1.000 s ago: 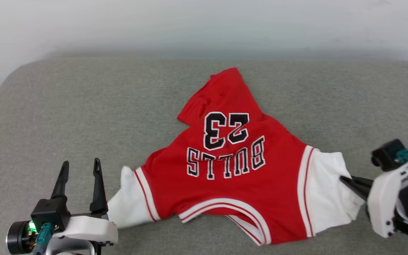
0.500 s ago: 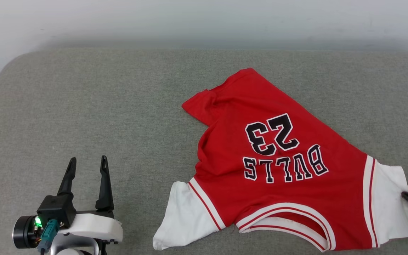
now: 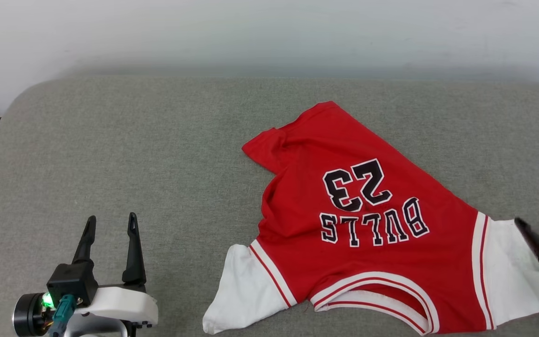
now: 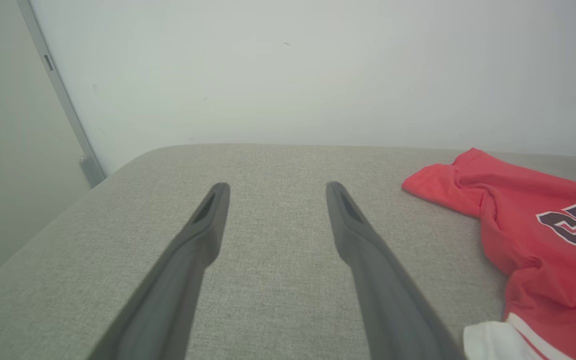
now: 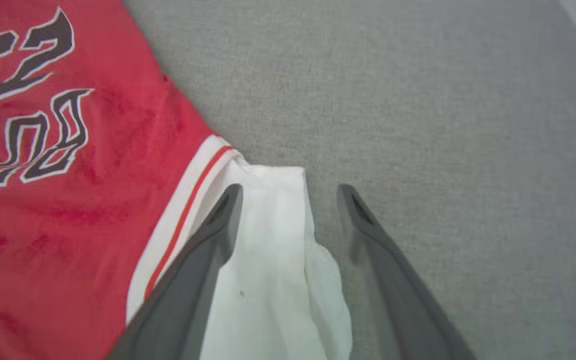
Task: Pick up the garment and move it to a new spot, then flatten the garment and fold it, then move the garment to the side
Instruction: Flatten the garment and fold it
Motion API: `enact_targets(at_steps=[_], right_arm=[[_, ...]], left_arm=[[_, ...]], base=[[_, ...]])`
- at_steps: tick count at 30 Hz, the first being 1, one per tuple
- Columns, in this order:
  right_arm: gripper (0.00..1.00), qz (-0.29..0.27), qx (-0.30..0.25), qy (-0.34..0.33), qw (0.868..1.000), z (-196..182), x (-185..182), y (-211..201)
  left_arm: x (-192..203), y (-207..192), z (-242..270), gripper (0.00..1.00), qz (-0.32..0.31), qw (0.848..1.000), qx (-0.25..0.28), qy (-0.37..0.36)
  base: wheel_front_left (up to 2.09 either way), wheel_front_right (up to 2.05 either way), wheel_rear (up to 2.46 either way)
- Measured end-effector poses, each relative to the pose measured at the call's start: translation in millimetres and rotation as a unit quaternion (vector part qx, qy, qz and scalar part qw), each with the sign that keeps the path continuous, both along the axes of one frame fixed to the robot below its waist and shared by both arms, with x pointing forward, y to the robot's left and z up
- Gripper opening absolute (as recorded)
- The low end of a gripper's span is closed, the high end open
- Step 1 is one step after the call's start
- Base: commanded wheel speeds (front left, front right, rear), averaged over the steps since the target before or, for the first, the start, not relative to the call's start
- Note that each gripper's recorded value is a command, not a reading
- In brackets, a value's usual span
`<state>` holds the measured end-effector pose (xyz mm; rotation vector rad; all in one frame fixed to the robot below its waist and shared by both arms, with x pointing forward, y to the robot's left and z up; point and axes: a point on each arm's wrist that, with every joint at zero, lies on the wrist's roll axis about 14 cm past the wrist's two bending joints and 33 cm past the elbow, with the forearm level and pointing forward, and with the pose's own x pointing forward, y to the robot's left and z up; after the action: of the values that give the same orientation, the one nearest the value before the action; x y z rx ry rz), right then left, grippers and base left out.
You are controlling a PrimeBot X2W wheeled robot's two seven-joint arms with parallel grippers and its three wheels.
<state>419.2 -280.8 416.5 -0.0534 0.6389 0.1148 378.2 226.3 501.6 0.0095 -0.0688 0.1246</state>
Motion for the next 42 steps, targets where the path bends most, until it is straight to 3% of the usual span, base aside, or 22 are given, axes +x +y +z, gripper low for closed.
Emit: enact_targets(at_steps=[6,12,19,23,31,37,42], right_arm=[[1.0,0.004,-0.01,-0.158,0.987,69.1,20.1,-6.9],[1.0,0.005,0.008,-0.304,0.953,133.3,22.5,9.6],[1.0,0.01,0.033,-0.384,0.923,154.8,-5.9,52.5],[1.0,0.01,0.047,-0.393,0.918,151.9,-23.1,73.1],[1.0,0.011,0.061,-0.379,0.923,137.5,-42.9,93.6],[1.0,0.002,0.065,-0.365,0.929,125.3,-50.5,93.7],[1.0,-0.004,0.062,-0.349,0.935,112.5,-53.9,90.6]], left_arm=[[1.6,-8.6,7.1,1.0,-0.012,1.0,0.0,-0.011],[-1.8,-15.5,16.5,1.0,-0.023,0.999,0.002,-0.025],[-2.7,-17.4,33.4,1.0,-0.043,0.998,0.015,-0.049],[9.0,-19.6,57.0,1.0,-0.069,0.994,0.042,-0.079],[46.3,-36.5,91.4,1.0,-0.142,0.98,0.106,-0.086],[62.5,-68.7,67.0,1.0,-0.217,0.969,0.114,0.017],[62.9,-87.0,39.4,1.0,-0.277,0.944,0.127,0.13]], base=[[0.0,0.0,0.0],[0.0,0.0,0.0],[0.0,0.0,0.0],[0.0,0.0,0.0],[0.0,0.0,0.0],[0.0,0.0,0.0],[0.0,0.0,0.0]])
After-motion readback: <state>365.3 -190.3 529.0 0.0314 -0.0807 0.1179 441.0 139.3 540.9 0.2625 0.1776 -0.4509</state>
